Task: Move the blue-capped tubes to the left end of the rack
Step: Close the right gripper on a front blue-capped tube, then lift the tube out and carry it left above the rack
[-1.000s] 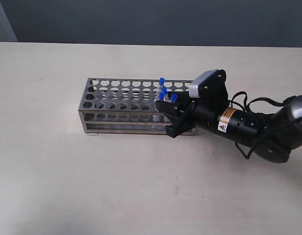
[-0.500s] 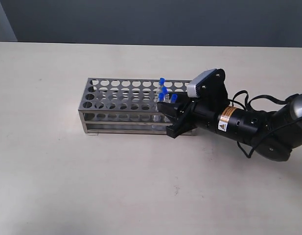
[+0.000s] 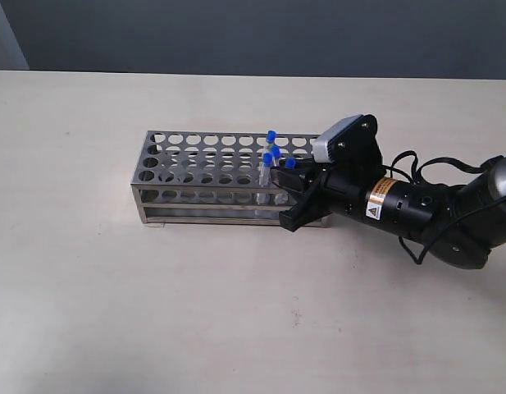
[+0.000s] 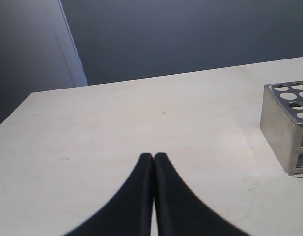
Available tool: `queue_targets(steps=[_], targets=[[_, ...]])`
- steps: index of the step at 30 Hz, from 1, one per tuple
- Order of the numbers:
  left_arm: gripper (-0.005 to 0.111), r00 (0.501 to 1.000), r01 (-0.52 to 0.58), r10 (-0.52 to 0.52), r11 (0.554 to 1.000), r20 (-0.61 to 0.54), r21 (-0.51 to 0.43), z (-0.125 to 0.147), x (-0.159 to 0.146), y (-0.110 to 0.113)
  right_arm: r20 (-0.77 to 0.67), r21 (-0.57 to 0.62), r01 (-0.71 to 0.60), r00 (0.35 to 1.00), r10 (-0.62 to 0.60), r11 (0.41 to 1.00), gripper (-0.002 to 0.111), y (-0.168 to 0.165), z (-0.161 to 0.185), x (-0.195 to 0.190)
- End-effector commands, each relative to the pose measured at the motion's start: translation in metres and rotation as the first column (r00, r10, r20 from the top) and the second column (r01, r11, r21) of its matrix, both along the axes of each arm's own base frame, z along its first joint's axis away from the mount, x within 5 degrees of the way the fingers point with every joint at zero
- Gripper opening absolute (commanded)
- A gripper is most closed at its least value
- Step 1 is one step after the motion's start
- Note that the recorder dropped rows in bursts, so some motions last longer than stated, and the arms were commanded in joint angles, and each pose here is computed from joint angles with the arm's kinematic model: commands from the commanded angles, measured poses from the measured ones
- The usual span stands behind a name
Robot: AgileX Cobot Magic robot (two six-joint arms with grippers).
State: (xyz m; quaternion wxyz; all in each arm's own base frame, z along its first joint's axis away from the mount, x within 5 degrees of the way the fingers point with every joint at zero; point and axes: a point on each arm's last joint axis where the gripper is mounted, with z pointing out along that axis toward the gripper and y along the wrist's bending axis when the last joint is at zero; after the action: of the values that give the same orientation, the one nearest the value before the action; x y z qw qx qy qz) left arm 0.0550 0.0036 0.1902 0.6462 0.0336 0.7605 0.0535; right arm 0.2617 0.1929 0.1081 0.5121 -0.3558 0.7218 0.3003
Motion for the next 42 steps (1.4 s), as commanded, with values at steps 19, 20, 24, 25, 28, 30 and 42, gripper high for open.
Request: queue_targets(steps=[19,20,24,25,28,30,42], targets=[[0.0,1.0,0.009,-0.008,1.0,0.011,-0.004,0.002,0.0,-0.001,0.175,-0.052,0.075,0.982,-0.065,0.996,-0.001,-0.014,0.093,-0.007],[0.0,1.0,0.009,-0.008,1.0,0.011,-0.004,0.002,0.0,-0.001,0.192,-0.051,0.084,0.979,-0.073,0.995,-0.001,-0.015,0.101,-0.007],[0.0,1.0,0.009,-0.008,1.0,0.011,-0.004,0.002,0.0,-0.001,0.255,-0.028,0.1,0.963,-0.089,0.995,-0.001,-0.014,0.131,-0.005],[0.0,1.0,0.009,-0.008,1.0,0.011,-0.004,0.002,0.0,-0.001,0.26,-0.01,0.093,0.962,-0.087,0.996,-0.001,-0.011,0.138,-0.004],[0.0,1.0,0.009,-0.008,1.0,0.011,-0.004,0.002,0.0,-0.001,0.265,0.012,0.034,0.964,-0.036,0.999,-0.001,0.005,0.153,-0.002],[0.0,1.0,0.009,-0.008,1.0,0.011,-0.004,0.002,0.0,-0.001,0.255,0.002,-0.017,0.967,0.015,1.0,-0.001,0.02,0.159,-0.001],[0.0,1.0,0.009,-0.008,1.0,0.011,-0.004,0.002,0.0,-0.001,0.21,-0.076,-0.195,0.956,0.207,0.978,-0.001,0.123,0.149,0.026]])
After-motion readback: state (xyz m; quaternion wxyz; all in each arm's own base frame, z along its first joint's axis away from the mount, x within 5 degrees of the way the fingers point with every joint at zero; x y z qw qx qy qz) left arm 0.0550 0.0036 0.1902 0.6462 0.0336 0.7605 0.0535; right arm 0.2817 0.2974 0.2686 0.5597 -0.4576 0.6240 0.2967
